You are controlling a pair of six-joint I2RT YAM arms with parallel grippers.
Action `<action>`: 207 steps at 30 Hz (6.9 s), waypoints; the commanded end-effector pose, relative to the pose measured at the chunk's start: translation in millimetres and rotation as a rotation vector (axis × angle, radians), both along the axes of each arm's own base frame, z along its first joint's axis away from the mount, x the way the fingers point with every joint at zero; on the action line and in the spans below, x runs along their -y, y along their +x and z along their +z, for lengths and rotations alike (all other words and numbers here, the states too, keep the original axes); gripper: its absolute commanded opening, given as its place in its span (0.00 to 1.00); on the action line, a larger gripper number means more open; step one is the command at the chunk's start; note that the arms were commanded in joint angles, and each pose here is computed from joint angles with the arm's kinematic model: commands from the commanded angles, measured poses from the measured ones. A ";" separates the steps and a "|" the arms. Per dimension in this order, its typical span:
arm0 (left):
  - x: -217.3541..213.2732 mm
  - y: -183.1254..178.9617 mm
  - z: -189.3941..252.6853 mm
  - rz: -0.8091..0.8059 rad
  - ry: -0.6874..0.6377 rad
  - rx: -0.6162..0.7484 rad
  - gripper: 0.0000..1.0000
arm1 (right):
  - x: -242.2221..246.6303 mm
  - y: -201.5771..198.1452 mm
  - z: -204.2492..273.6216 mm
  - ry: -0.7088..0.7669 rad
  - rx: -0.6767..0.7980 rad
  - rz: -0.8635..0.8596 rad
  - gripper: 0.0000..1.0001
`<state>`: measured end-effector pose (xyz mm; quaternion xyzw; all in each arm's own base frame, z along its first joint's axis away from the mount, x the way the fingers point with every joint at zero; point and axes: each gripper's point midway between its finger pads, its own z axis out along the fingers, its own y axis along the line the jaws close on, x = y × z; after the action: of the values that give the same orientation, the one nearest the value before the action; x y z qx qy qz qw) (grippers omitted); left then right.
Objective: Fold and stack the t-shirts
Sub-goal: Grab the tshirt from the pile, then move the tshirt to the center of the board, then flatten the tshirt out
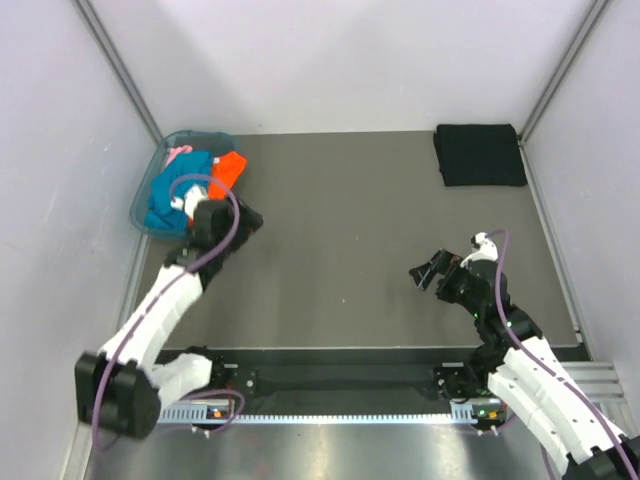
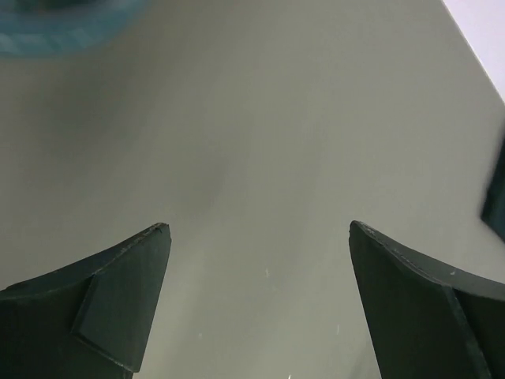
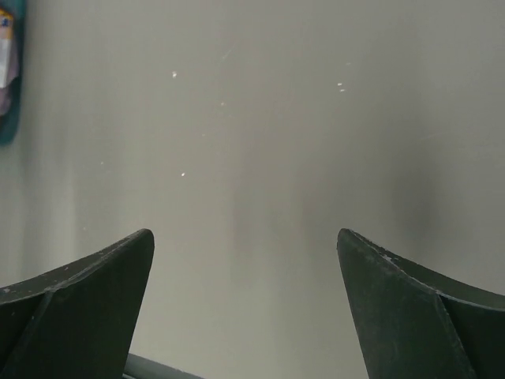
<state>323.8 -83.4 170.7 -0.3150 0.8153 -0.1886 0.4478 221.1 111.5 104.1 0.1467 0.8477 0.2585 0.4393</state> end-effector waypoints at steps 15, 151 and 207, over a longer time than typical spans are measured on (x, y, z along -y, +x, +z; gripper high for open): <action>-117.5 231.1 -21.7 0.128 0.032 -0.272 0.75 | -64.5 -11.4 8.9 0.006 -0.319 0.539 1.00; 144.7 2.3 299.5 -0.560 0.346 0.536 0.00 | -105.2 -24.9 206.6 0.059 -0.082 0.571 0.15; 201.0 -69.2 181.9 -0.742 -0.167 0.208 0.00 | -43.4 29.5 68.6 -0.058 -0.309 0.510 0.82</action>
<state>240.8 -309.7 337.3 0.0645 0.8127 -0.4482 0.3667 238.0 150.7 152.3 -0.0127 0.9288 0.3160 0.1931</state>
